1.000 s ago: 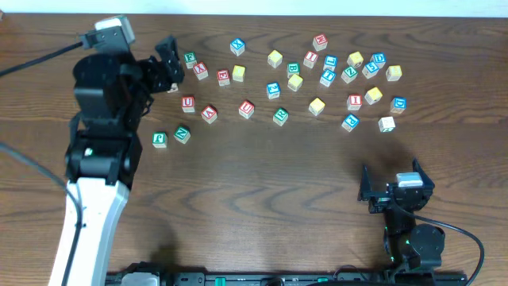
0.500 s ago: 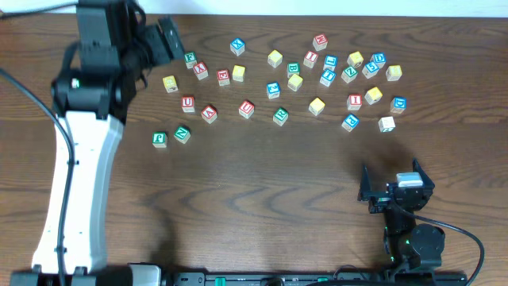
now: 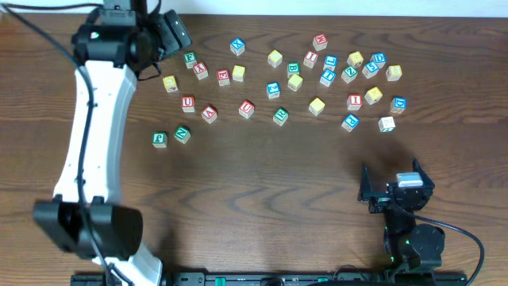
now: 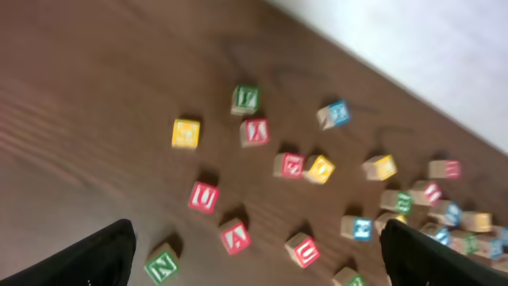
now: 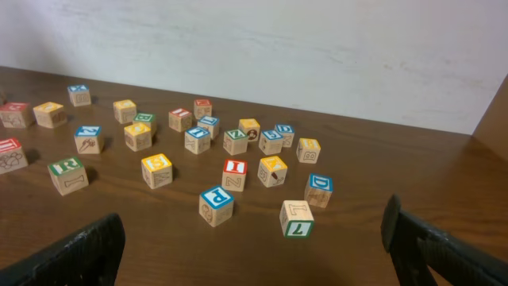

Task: Spell out AI2
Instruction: 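Reach the left gripper forward over the red-lettered A block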

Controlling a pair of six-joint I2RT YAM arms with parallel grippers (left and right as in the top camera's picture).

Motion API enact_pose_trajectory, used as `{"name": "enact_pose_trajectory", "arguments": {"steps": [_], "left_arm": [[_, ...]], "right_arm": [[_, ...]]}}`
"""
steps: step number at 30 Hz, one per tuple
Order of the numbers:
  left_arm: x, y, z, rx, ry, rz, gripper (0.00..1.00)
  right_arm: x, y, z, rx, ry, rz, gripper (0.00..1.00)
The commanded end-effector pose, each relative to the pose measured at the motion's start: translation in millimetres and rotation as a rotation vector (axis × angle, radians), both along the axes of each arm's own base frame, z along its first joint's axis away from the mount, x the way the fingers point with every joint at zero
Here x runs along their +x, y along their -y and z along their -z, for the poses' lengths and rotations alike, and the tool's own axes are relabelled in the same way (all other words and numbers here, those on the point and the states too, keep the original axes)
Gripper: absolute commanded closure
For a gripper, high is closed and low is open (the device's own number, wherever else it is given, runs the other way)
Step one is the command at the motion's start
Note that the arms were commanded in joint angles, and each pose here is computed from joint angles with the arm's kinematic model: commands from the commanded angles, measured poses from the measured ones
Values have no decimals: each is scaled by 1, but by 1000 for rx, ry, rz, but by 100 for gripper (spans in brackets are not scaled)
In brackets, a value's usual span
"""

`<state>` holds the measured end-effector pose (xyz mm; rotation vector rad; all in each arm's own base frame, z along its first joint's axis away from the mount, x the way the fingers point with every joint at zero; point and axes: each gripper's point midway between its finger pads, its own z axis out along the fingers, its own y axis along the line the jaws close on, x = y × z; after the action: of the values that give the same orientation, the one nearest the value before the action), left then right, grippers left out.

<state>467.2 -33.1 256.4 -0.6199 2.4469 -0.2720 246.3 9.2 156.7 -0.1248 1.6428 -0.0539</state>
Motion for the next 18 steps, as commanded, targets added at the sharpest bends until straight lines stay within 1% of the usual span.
{"name": "enact_pose_trajectory", "arguments": {"steps": [1,7,12,18], "left_arm": [[6,3,21,-36,-59,-13,3],[11,15,61,-80,-161,19,3],[10,28,95,-73,-251,43,3],[7,55,121,-50,-309,87,3]], "right_arm": [[0,2,0,14,-1,9,1],[0,2,0,14,-1,9,1],[0,2,0,14,-1,9,1],[0,2,0,14,-1,9,1]]}}
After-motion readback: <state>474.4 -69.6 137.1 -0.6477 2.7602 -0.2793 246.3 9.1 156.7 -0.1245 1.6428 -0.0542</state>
